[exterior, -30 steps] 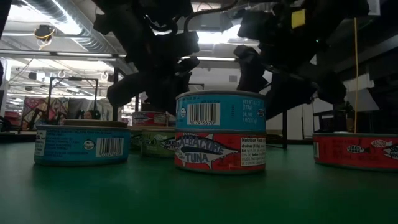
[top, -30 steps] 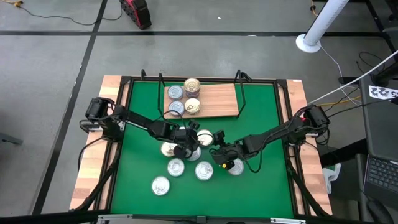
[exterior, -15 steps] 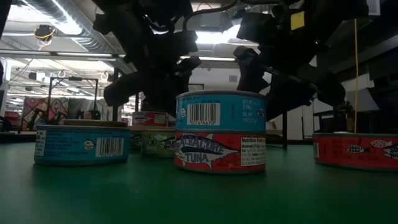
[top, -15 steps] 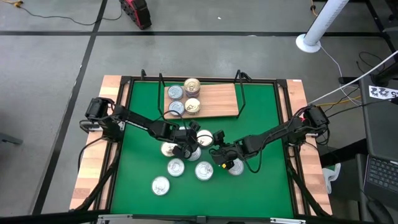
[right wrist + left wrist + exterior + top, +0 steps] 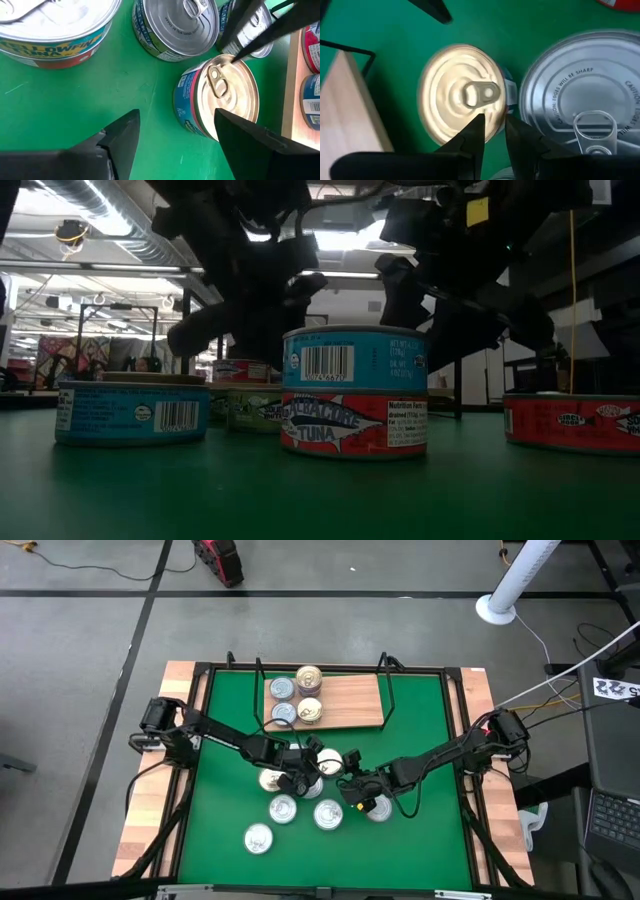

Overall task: Stack canned seafood by type on shelf
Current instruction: Stack the blue-pink tuna can on top of the blue-pink tuna can on the shelf

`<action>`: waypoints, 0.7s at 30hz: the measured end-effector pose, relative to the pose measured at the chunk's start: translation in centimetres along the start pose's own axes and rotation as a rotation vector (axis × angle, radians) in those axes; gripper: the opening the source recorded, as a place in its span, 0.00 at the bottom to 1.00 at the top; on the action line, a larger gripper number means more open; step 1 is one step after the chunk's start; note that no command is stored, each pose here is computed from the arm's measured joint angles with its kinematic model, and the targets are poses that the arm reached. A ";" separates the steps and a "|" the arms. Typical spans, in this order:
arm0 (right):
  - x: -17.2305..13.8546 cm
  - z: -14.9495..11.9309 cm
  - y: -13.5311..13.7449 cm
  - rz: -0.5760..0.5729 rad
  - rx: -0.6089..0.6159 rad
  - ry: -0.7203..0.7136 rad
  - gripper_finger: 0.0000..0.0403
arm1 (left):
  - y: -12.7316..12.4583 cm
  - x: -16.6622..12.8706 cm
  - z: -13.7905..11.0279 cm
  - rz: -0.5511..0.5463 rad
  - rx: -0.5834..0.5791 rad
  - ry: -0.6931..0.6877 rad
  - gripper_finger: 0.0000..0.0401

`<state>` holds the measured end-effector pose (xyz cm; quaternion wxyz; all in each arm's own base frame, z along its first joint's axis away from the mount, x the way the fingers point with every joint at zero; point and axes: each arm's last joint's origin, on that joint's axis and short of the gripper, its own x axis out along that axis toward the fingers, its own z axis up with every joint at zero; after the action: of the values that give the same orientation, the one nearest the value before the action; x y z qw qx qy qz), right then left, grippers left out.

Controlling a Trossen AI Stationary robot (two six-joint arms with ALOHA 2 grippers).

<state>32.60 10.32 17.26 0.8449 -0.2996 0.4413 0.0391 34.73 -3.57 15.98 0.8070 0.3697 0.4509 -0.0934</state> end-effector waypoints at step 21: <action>0.0 0.0 0.0 -0.003 0.002 -0.003 0.63 | -0.1 1.0 0.1 0.014 -0.047 -0.011 0.02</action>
<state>32.60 10.34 17.31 0.8459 -0.2993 0.4398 0.0380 35.33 -3.57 15.11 0.8185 0.3534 0.4460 -0.0790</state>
